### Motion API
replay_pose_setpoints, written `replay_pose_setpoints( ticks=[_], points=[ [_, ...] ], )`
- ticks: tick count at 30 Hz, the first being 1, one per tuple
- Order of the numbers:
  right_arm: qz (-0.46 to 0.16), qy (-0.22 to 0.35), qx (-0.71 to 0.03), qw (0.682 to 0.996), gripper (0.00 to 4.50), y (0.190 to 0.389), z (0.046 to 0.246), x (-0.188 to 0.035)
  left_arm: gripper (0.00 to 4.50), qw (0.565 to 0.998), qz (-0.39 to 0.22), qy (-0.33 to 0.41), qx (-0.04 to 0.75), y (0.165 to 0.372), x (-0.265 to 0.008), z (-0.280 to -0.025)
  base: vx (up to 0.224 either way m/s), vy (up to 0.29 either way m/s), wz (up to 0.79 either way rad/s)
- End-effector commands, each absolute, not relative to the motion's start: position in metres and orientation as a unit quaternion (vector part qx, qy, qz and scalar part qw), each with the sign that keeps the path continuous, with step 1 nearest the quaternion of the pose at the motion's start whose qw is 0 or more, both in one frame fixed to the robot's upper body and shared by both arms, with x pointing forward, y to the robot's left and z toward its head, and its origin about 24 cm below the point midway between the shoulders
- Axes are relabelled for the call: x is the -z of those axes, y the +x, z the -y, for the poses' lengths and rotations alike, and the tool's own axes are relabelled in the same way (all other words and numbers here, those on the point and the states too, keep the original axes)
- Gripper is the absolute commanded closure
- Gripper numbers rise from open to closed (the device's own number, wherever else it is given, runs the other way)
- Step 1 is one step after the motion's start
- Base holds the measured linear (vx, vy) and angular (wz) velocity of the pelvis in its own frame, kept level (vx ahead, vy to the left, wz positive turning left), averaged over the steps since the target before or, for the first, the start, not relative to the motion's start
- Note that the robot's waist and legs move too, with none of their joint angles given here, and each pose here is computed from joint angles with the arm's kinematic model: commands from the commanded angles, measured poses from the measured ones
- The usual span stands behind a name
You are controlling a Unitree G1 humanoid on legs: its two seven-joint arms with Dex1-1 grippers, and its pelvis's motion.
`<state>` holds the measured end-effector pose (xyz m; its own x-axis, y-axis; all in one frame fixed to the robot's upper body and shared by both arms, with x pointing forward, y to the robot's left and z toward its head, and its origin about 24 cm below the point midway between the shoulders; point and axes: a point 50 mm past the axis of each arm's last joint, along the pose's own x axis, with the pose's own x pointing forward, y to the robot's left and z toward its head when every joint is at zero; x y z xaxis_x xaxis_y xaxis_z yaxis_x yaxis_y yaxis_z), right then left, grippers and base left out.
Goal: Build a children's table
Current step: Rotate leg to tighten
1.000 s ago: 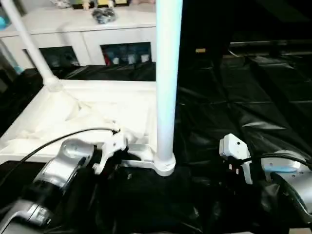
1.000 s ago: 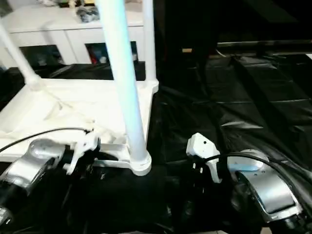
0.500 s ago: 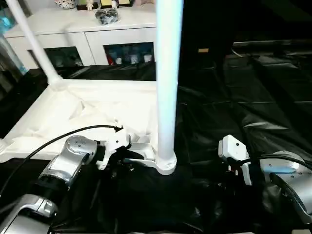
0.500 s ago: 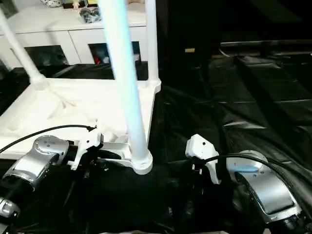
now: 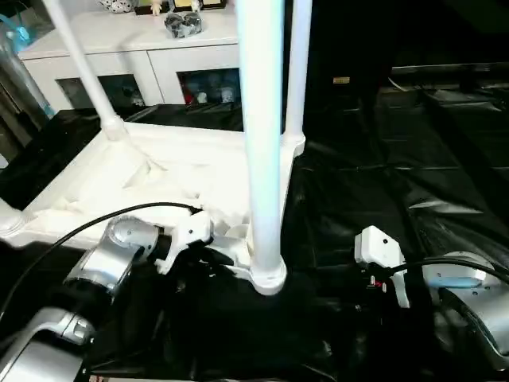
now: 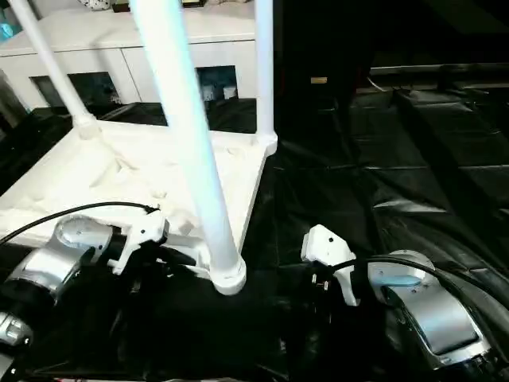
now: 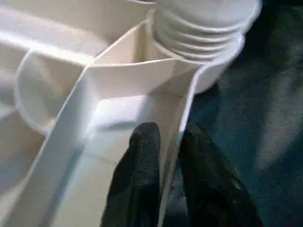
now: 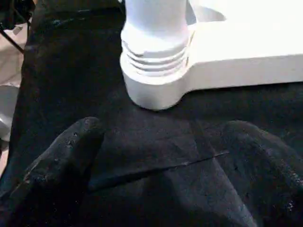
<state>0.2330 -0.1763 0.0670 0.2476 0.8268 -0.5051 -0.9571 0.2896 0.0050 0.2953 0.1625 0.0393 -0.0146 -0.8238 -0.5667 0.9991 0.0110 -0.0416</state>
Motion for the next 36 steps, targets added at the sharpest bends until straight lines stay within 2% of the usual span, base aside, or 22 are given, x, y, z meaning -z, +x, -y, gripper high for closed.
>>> replay_pose_setpoints(
  ticks=[1,4,7,10,16,18,21,23,32,34,36],
  points=[
    [-0.189,-0.166,-0.576,0.778,0.00,0.234,0.171,-0.070,4.15,0.669,-0.236,0.198,0.676,0.295,-0.040,-0.159,0.000,0.000,0.00],
    [-0.173,-0.162,-0.554,0.798,0.00,0.240,0.169,-0.069,4.24,0.695,-0.253,0.188,0.646,0.296,-0.037,-0.152,0.000,0.000,0.00],
    [-0.163,-0.154,-0.521,0.824,0.00,0.248,0.170,-0.066,4.47,0.751,-0.256,0.170,0.584,0.303,-0.032,-0.138,0.000,0.000,0.00],
    [-0.162,-0.158,-0.496,0.839,0.00,0.254,0.173,-0.063,4.49,0.767,-0.260,0.167,0.562,0.303,-0.031,-0.129,0.000,0.000,0.00],
    [-0.163,-0.159,-0.487,0.843,0.00,0.257,0.174,-0.062,4.49,0.762,-0.233,0.160,0.583,0.296,-0.032,-0.114,0.000,0.000,0.00],
    [-0.162,-0.160,-0.488,0.843,0.00,0.258,0.174,-0.062,4.04,0.762,-0.213,0.166,0.589,0.295,-0.035,-0.110,0.000,0.000,0.00],
    [-0.160,-0.163,-0.487,0.843,0.00,0.260,0.175,-0.063,3.88,0.772,-0.200,0.175,0.578,0.298,-0.038,-0.111,0.000,0.000,0.00],
    [-0.158,-0.166,-0.485,0.844,0.00,0.262,0.175,-0.064,3.58,0.776,-0.195,0.182,0.571,0.300,-0.039,-0.113,0.000,0.000,0.00],
    [-0.144,-0.168,-0.475,0.852,0.00,0.267,0.176,-0.069,3.58,0.782,-0.186,0.169,0.571,0.302,-0.039,-0.125,0.000,0.000,0.00],
    [-0.138,-0.158,-0.468,0.858,0.00,0.271,0.173,-0.068,3.95,0.783,-0.190,0.160,0.570,0.301,-0.036,-0.127,0.000,0.000,0.00],
    [-0.134,-0.151,-0.460,0.865,0.00,0.274,0.170,-0.066,3.97,0.780,-0.194,0.155,0.574,0.299,-0.034,-0.128,0.000,0.000,0.00]
  ],
)
